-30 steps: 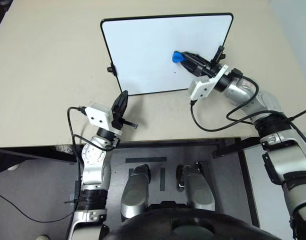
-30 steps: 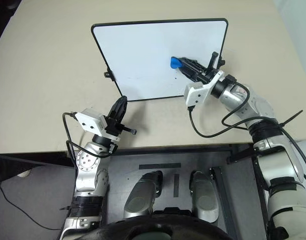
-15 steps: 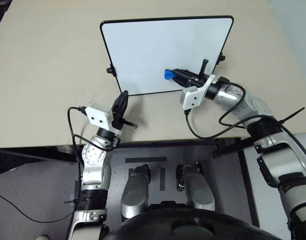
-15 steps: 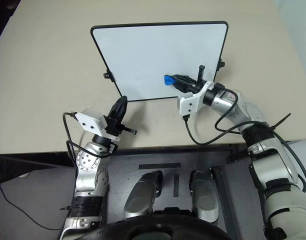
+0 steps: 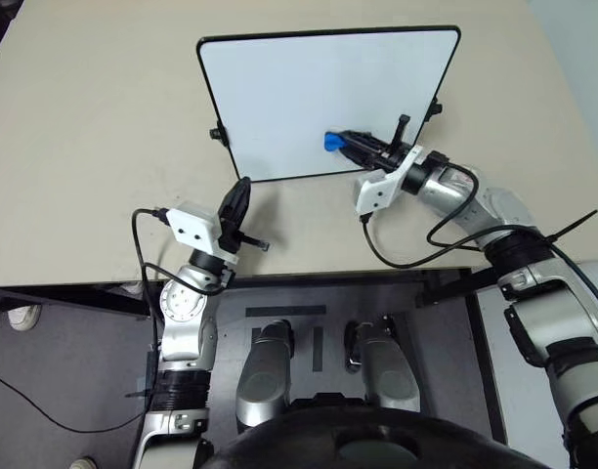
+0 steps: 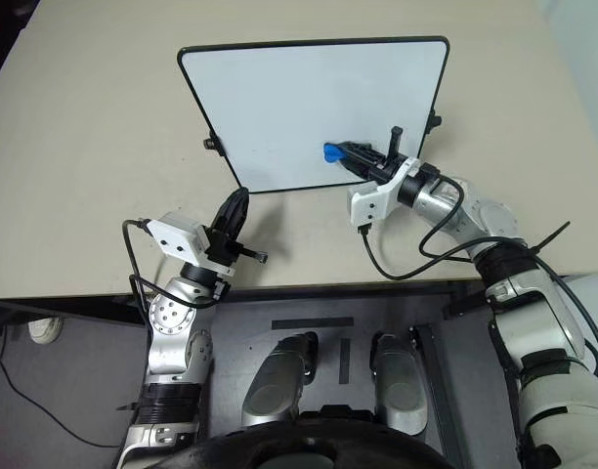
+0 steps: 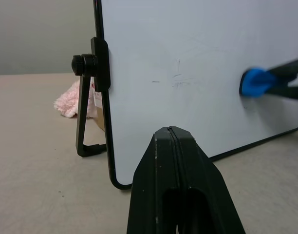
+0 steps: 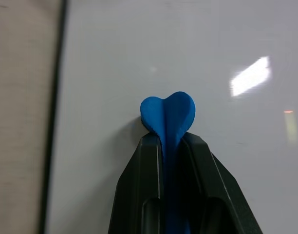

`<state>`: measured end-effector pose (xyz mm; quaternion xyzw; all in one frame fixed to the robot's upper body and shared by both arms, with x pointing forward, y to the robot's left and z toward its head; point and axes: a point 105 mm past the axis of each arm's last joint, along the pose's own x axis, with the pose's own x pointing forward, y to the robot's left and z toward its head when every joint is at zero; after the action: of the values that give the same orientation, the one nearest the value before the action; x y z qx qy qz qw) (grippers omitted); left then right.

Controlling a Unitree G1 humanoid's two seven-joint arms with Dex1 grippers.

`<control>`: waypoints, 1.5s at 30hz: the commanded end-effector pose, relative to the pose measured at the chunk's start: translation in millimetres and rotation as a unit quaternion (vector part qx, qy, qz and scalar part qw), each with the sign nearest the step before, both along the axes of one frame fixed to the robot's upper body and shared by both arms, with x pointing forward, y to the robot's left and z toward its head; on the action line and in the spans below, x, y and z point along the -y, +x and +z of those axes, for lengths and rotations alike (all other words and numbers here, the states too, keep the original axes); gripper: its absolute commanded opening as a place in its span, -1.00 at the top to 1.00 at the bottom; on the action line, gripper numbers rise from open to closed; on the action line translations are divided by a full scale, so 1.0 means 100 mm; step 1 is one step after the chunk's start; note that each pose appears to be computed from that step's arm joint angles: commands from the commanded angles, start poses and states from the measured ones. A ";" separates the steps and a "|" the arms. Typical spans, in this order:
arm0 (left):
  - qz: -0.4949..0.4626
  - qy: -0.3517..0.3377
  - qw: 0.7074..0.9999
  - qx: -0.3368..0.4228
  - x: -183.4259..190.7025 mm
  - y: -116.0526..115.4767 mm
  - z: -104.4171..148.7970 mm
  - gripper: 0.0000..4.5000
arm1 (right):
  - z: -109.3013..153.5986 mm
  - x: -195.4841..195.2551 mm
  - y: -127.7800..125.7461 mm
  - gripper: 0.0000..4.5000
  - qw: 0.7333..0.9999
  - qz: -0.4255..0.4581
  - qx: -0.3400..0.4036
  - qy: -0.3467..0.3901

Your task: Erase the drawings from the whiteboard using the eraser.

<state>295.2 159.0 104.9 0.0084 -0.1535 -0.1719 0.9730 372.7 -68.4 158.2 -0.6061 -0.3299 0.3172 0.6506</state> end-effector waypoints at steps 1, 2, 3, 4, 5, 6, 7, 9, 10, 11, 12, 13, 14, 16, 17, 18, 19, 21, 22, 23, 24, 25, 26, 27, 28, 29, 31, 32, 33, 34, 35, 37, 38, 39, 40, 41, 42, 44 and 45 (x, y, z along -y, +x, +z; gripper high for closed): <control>-0.006 0.002 1.000 0.019 0.04 -0.01 0.08 1.00 | 0.42 0.18 0.02 0.89 0.996 -0.028 0.063 0.059; -0.006 0.002 1.000 0.019 0.04 -0.02 0.08 1.00 | 0.43 0.19 0.00 0.89 0.996 -0.027 0.064 0.061; -0.006 0.002 1.000 0.019 0.03 -0.02 0.08 1.00 | 0.44 0.20 -0.02 0.89 0.996 -0.025 0.065 0.062; -0.006 0.002 1.000 0.018 0.03 -0.02 0.08 1.00 | 0.45 0.21 -0.05 0.89 0.995 -0.024 0.065 0.065; -0.006 0.002 1.000 0.018 0.03 -0.03 0.08 1.00 | 0.46 0.22 -0.07 0.89 0.995 -0.024 0.065 0.067; -0.006 0.002 1.000 0.018 0.03 -0.03 0.08 1.00 | 0.47 0.25 -0.09 0.89 0.995 -0.027 0.062 0.069; -0.006 0.002 1.000 0.018 0.03 -0.02 0.08 1.00 | 0.46 0.28 -0.11 0.89 0.996 -0.029 0.049 0.074; -0.006 0.003 1.000 0.018 0.03 -0.02 0.08 1.00 | 0.38 0.34 -0.16 0.89 0.995 -0.030 -0.017 0.095; -0.006 0.003 1.000 0.018 0.02 -0.03 0.09 1.00 | 0.33 0.35 -0.18 0.89 0.993 -0.030 -0.050 0.101; -0.006 0.004 1.000 0.018 0.02 -0.02 0.09 1.00 | 0.21 0.40 -0.24 0.89 0.988 -0.029 -0.111 0.106; -0.007 0.005 1.000 0.017 0.01 -0.02 0.09 1.00 | 0.07 0.45 -0.31 0.89 0.978 -0.032 -0.177 0.107; -0.007 0.005 1.000 0.017 0.01 -0.01 0.09 1.00 | -0.04 0.49 -0.40 0.89 0.969 -0.029 -0.226 0.100; -0.008 0.006 1.000 0.017 0.01 -0.01 0.09 1.00 | -0.10 0.51 -0.45 0.89 0.962 -0.027 -0.256 0.094; -0.011 0.007 1.000 0.016 0.01 0.00 0.09 1.00 | -0.22 0.62 -0.57 0.89 0.946 -0.039 -0.311 0.079; -0.013 0.007 1.000 0.016 0.02 0.01 0.09 1.00 | -0.27 0.67 -0.62 0.89 0.938 -0.044 -0.337 0.071; -0.015 0.008 1.000 0.017 0.02 0.02 0.09 1.00 | -0.31 0.71 -0.67 0.89 0.931 -0.050 -0.357 0.065; -0.017 0.008 1.000 0.017 0.03 0.02 0.10 1.00 | -0.33 0.75 -0.70 0.89 0.923 -0.054 -0.375 0.065; -0.021 0.009 1.000 0.017 0.04 0.03 0.10 1.00 | -0.35 0.79 -0.73 0.89 0.916 -0.060 -0.391 0.064; -0.022 0.010 1.000 0.017 0.04 0.04 0.10 1.00 | -0.35 0.80 -0.73 0.89 0.914 -0.064 -0.396 0.065; -0.023 0.010 1.000 0.018 0.04 0.04 0.10 1.00 | -0.36 0.81 -0.73 0.89 0.911 -0.066 -0.401 0.065; -0.025 0.011 0.999 0.018 0.04 0.05 0.11 1.00 | -0.38 0.81 -0.74 0.89 0.908 -0.069 -0.408 0.063; -0.025 0.012 0.999 0.018 0.03 0.05 0.11 1.00 | -0.40 0.80 -0.75 0.74 0.905 -0.069 -0.415 0.062; -0.026 0.012 0.999 0.019 0.02 0.06 0.12 1.00 | -0.42 0.80 -0.75 0.58 0.903 -0.070 -0.418 0.062; -0.026 0.013 0.999 0.020 0.02 0.06 0.12 1.00 | -0.42 0.80 -0.75 0.47 0.903 -0.071 -0.419 0.063; -0.026 0.015 0.999 0.020 0.01 0.07 0.13 1.00 | -0.42 0.79 -0.75 0.31 0.902 -0.071 -0.420 0.064; -0.025 0.016 0.999 0.021 0.00 0.07 0.13 1.00 | -0.41 0.79 -0.75 0.15 0.903 -0.070 -0.418 0.066; -0.024 0.018 0.999 0.022 -0.04 0.08 0.14 1.00 | -0.38 0.76 -0.74 -0.17 0.908 -0.068 -0.407 0.071; -0.023 0.020 0.999 0.022 -0.04 0.08 0.14 1.00 | -0.36 0.75 -0.74 -0.32 0.911 -0.067 -0.400 0.072; -0.022 0.021 0.999 0.022 -0.07 0.09 0.14 1.00 | -0.33 0.72 -0.73 -0.45 0.914 -0.065 -0.393 0.074; -0.021 0.024 0.999 0.022 -0.09 0.10 0.15 1.00 | -0.30 0.69 -0.72 -0.59 0.917 -0.063 -0.386 0.079; -0.022 0.026 0.999 0.023 -0.09 0.11 0.16 1.00 | -0.26 0.69 -0.71 -0.59 0.918 -0.061 -0.382 0.085; -0.026 0.030 0.999 0.026 -0.08 0.11 0.19 1.00 | -0.19 0.69 -0.71 -0.59 0.920 -0.057 -0.374 0.103; -0.027 0.032 0.999 0.028 -0.08 0.12 0.20 1.00 | -0.15 0.69 -0.70 -0.59 0.920 -0.056 -0.371 0.117; -0.027 0.034 0.999 0.028 -0.10 0.13 0.21 1.00 | -0.12 0.68 -0.68 -0.59 0.919 -0.056 -0.367 0.132; -0.026 0.036 0.999 0.027 -0.12 0.13 0.21 1.00 | -0.09 0.69 -0.66 -0.59 0.917 -0.058 -0.365 0.149; -0.025 0.037 0.999 0.025 -0.14 0.13 0.20 1.00 | -0.08 0.70 -0.65 -0.59 0.916 -0.062 -0.362 0.162; -0.025 0.039 0.999 0.025 -0.15 0.13 0.21 1.00 | -0.09 0.72 -0.64 -0.59 0.914 -0.066 -0.362 0.172; -0.025 0.040 0.999 0.025 -0.17 0.14 0.23 1.00 | -0.09 0.74 -0.65 -0.59 0.909 -0.072 -0.364 0.188; -0.030 0.043 0.998 0.025 -0.16 0.15 0.24 1.00 | -0.10 0.74 -0.66 -0.59 0.908 -0.074 -0.365 0.192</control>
<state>308.9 173.8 118.2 0.0496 -0.1540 -0.2044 0.9654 308.3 -142.5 131.8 -0.3399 -0.0485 0.4130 0.8435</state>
